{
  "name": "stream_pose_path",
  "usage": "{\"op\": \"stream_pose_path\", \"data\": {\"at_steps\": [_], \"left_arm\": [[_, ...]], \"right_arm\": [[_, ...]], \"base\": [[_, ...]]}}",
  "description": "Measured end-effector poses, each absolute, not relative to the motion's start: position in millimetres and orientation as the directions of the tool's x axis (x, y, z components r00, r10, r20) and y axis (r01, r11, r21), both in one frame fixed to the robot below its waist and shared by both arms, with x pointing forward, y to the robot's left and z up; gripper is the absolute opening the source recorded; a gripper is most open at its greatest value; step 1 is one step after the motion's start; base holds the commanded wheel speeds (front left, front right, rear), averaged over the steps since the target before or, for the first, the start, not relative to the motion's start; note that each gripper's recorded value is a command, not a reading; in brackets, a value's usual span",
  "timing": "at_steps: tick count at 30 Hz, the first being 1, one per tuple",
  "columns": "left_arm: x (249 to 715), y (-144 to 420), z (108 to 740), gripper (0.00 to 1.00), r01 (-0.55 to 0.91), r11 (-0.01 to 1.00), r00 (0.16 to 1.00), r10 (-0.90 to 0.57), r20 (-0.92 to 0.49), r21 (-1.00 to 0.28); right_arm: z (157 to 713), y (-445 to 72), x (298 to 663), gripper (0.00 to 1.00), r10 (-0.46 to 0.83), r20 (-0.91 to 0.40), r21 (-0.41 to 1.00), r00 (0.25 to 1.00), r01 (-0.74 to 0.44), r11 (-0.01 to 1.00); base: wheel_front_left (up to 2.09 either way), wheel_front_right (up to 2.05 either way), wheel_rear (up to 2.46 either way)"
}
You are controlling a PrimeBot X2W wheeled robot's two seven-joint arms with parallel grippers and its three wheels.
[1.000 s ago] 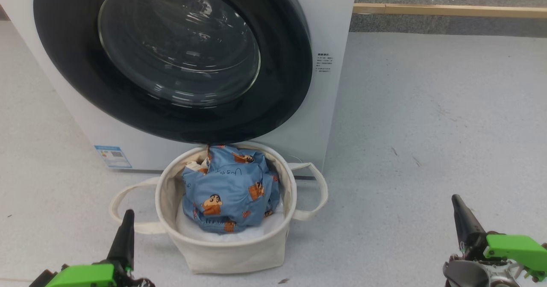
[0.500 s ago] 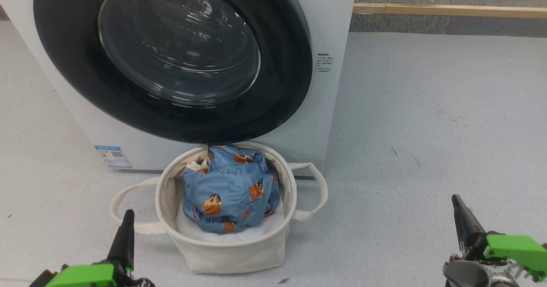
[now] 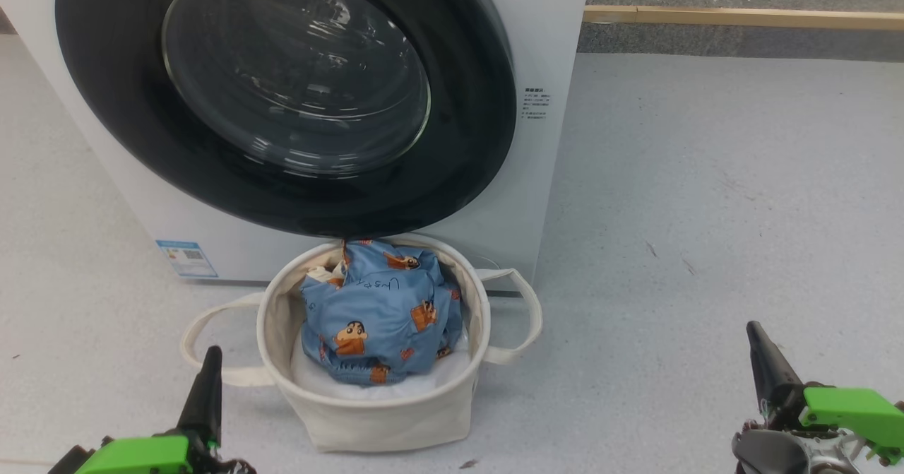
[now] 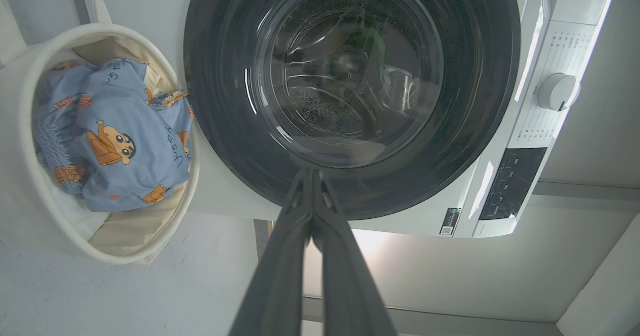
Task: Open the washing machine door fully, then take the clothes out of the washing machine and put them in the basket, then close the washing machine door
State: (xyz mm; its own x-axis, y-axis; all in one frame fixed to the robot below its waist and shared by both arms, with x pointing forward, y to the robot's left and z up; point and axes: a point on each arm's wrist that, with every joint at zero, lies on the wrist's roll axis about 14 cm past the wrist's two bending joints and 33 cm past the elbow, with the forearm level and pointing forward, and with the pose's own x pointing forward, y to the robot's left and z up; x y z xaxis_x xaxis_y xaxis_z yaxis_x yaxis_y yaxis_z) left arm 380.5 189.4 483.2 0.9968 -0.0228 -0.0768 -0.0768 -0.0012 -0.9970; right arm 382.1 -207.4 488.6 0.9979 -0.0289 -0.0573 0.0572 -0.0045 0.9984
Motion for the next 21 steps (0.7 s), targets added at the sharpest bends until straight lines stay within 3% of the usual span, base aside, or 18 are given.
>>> {"op": "stream_pose_path", "data": {"at_steps": [21], "left_arm": [[380.5, 189.4, 483.2, 0.0, -0.077, -0.001, 0.997, -0.023, -0.077, -0.997]], "right_arm": [[488.6, -207.4, 382.1, 0.0, -0.029, -0.057, 0.998, 0.998, 0.057, -0.004]], "base": [[0.0, 0.0, 0.0]]}}
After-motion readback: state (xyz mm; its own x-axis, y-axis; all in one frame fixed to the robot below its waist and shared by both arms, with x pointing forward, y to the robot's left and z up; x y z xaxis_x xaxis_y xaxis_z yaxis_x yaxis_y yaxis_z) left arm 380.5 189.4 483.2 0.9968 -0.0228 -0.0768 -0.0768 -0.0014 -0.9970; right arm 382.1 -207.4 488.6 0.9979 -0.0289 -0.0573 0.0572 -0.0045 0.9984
